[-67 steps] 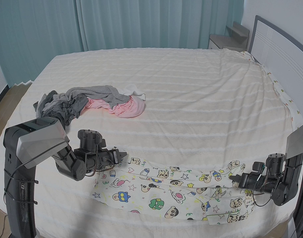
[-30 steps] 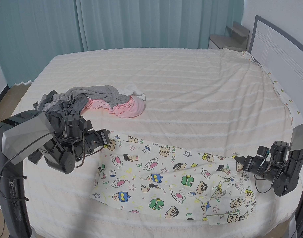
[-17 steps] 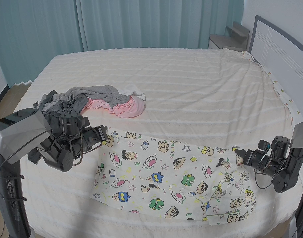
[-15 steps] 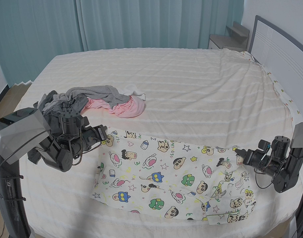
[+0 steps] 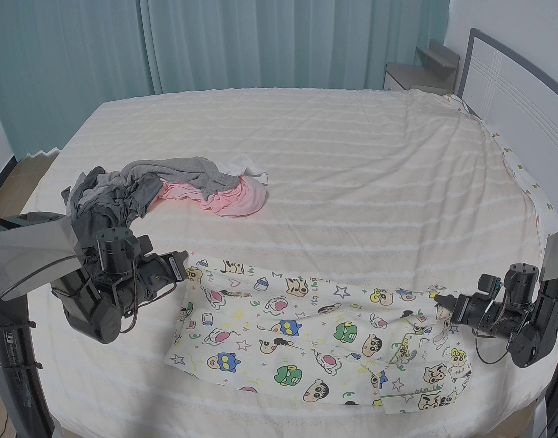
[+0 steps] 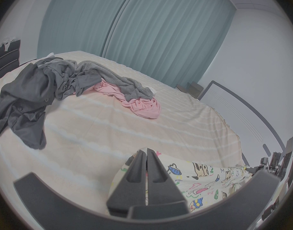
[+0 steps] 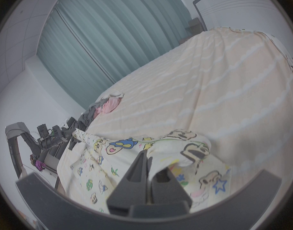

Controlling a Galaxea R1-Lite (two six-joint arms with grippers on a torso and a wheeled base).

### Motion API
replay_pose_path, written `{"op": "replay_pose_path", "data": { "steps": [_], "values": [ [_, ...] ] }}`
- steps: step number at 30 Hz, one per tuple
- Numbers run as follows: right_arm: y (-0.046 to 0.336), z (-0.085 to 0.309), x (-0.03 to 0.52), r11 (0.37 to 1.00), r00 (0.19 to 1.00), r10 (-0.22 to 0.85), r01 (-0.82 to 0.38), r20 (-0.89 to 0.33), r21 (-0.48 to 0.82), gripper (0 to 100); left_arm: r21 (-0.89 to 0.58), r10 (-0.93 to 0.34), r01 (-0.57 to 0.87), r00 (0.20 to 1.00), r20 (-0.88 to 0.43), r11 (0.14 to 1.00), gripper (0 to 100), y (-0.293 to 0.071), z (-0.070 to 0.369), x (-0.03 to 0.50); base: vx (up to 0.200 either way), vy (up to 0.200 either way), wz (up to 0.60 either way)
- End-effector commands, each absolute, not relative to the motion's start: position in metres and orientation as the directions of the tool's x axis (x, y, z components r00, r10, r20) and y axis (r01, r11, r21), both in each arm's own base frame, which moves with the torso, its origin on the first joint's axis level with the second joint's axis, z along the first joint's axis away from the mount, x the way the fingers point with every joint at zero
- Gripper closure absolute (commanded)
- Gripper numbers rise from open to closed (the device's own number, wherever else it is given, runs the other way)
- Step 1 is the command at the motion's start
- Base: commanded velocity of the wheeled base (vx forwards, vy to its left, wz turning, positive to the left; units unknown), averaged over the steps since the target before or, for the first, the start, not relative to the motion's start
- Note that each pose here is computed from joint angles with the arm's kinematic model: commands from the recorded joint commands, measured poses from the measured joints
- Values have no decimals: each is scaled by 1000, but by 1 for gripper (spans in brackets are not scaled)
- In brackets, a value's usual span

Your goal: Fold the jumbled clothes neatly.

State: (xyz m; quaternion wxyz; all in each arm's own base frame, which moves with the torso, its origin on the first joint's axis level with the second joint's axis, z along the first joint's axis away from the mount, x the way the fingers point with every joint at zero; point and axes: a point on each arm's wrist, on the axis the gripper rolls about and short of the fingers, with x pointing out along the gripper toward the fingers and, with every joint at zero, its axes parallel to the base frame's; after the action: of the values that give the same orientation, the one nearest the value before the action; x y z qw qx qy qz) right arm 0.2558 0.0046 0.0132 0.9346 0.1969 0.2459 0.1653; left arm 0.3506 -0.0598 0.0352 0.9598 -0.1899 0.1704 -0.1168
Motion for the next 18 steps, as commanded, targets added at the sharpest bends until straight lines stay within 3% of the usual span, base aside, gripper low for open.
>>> {"op": "replay_pose_path", "data": {
  "steps": [1,8,18],
  "values": [
    [6,6,235,870,782,427,-218,-454,443,100,-402,-281,125,890,-358,907,100,-56,9,332,0,0,0],
    [4,-1,219,871,741,435,-201,-512,449,100,-394,-283,104,857,-430,913,100,-53,-29,298,0,0,0],
    [3,-13,215,877,707,431,-183,-561,444,100,-417,-335,116,796,-504,901,100,-51,-38,278,0,0,0]
  ]
}}
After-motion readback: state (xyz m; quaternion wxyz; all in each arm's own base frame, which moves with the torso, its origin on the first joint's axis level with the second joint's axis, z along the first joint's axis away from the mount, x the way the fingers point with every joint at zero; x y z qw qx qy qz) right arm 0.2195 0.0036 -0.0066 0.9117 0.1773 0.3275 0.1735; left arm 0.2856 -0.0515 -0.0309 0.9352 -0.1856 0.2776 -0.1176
